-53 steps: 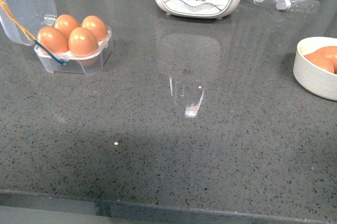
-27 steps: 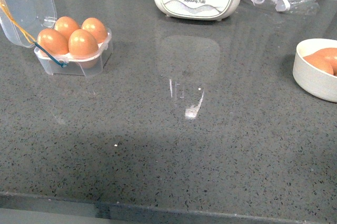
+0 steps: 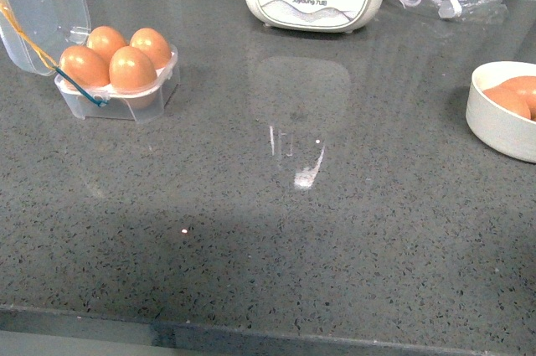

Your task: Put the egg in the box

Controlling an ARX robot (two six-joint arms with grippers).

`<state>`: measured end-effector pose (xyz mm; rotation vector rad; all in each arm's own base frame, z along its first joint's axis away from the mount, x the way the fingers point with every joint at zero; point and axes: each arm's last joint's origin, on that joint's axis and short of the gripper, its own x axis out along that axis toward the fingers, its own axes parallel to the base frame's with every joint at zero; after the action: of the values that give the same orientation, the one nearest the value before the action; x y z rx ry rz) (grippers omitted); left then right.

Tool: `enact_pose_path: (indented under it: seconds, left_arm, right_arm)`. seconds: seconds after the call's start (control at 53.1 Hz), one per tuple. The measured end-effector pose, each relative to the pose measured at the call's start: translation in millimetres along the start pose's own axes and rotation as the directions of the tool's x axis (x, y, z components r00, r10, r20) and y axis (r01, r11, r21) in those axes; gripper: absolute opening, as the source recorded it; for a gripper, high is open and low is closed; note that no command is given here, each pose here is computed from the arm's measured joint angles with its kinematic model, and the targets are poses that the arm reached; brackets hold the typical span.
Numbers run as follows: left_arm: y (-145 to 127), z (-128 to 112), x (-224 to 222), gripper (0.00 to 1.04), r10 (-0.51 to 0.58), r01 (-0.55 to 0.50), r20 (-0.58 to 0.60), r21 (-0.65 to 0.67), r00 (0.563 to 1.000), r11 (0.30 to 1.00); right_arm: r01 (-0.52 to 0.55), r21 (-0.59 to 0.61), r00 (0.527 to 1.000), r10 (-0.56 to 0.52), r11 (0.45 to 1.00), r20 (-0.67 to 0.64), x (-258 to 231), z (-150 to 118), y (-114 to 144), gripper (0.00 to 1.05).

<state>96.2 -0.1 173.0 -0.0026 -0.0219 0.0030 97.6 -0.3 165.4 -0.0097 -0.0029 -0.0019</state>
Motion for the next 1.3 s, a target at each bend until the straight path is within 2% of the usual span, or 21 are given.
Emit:
enact_pose_path:
  seconds: [0.038, 0.057, 0.075, 0.094, 0.151, 0.188, 0.302, 0.509, 0.66, 0.773, 0.905, 1.018, 1.206, 1.3]
  left_arm:
    - [-0.2, -1.8, 0.8, 0.98, 0.06, -0.063, -0.191, -0.014, 0.98, 0.998]
    - [-0.3, -0.8, 1.2, 0.98, 0.084, -0.088, -0.297, -0.002, 0.951, 0.996]
    - [0.0, 1.4, 2.2, 0.98, 0.117, -0.118, -0.446, 0.025, 0.887, 0.993]
    - [-0.1, 2.8, 2.9, 0.98, 0.128, -0.124, -0.523, 0.042, 0.843, 0.991]
    - [-0.5, 5.5, 2.7, 0.98, 0.128, -0.115, -0.673, 0.063, 0.728, 0.991]
    - [-0.3, 9.2, 1.6, 0.98, 0.127, -0.116, -0.7, 0.063, 0.703, 0.991]
    - [1.5, 36.4, 4.1, 0.98, 0.104, -0.122, -0.638, 0.016, 0.763, 0.992]
    - [11.0, 56.3, 25.1, 0.98, 0.108, -0.142, -0.55, -0.019, 0.828, 0.99]
    - [22.7, 74.3, 58.3, 0.98, 0.093, -0.132, -0.461, -0.053, 0.882, 0.99]
    - [35.2, 92.9, 108.1, 0.98, 0.112, -0.129, -0.353, -0.025, 0.929, 0.991]
    - [51.6, 92.6, 161.5, 0.98, 0.164, -0.153, -0.304, 0.059, 0.938, 0.986]
    - [61.4, 86.6, 186.3, 0.98, 0.189, -0.168, -0.294, 0.096, 0.937, 0.981]
    - [80.3, 77.4, 229.0, 0.98, 0.124, -0.101, -0.325, 0.088, 0.937, 0.991]
    - [90.2, 71.6, 249.8, 0.98, 0.052, -0.039, -0.361, 0.042, 0.931, 0.998]
  right_arm:
    - [0.0, 0.0, 1.0, 0.0, 1.0, 0.0, 0.0, 0.0, 0.0, 0.97]
    - [0.0, 0.0, 1.0, 0.0, 1.0, 0.0, 0.0, 0.0, 0.0, 0.97]
    - [0.0, 0.0, 1.0, 0.0, 1.0, 0.0, 0.0, 0.0, 0.0, 0.97]
    - [0.0, 0.0, 1.0, 0.0, 1.0, 0.0, 0.0, 0.0, 0.0, 0.97]
    - [-0.001, 0.0, 1.0, 0.001, 1.0, 0.0, 0.0, 0.0, 0.0, 0.97]
    - [0.0, 0.0, 1.0, 0.0, 1.0, -0.001, 0.0, -0.1, 0.0, 0.97]
    - [0.0, 0.0, 1.0, 0.0, 1.0, 0.0, 0.0, 0.0, 0.0, 0.97]
    - [0.0, 0.0, 1.0, 0.0, 1.0, -0.001, 0.0, -0.1, 0.0, 0.97]
    - [0.0, 0.0, 1.0, 0.0, 1.0, -0.001, 0.0, -0.1, 0.0, 0.97]
    - [0.0, 0.0, 1.0, 0.0, 1.0, -0.001, 0.0, -0.1, 0.0, 0.97]
    - [0.0, 0.0, 1.0, 0.0, 1.0, -0.001, 0.0, -0.1, 0.0, 0.97]
    - [0.0, 0.0, 1.0, 0.0, 1.0, -0.001, 0.0, -0.1, 0.0, 0.97]
    - [0.0, 0.0, 1.0, 0.0, 1.0, -0.001, 0.0, -0.1, 0.0, 0.97]
    - [0.0, 0.0, 1.0, 0.0, 1.0, -0.001, 0.0, -0.1, 0.0, 0.97]
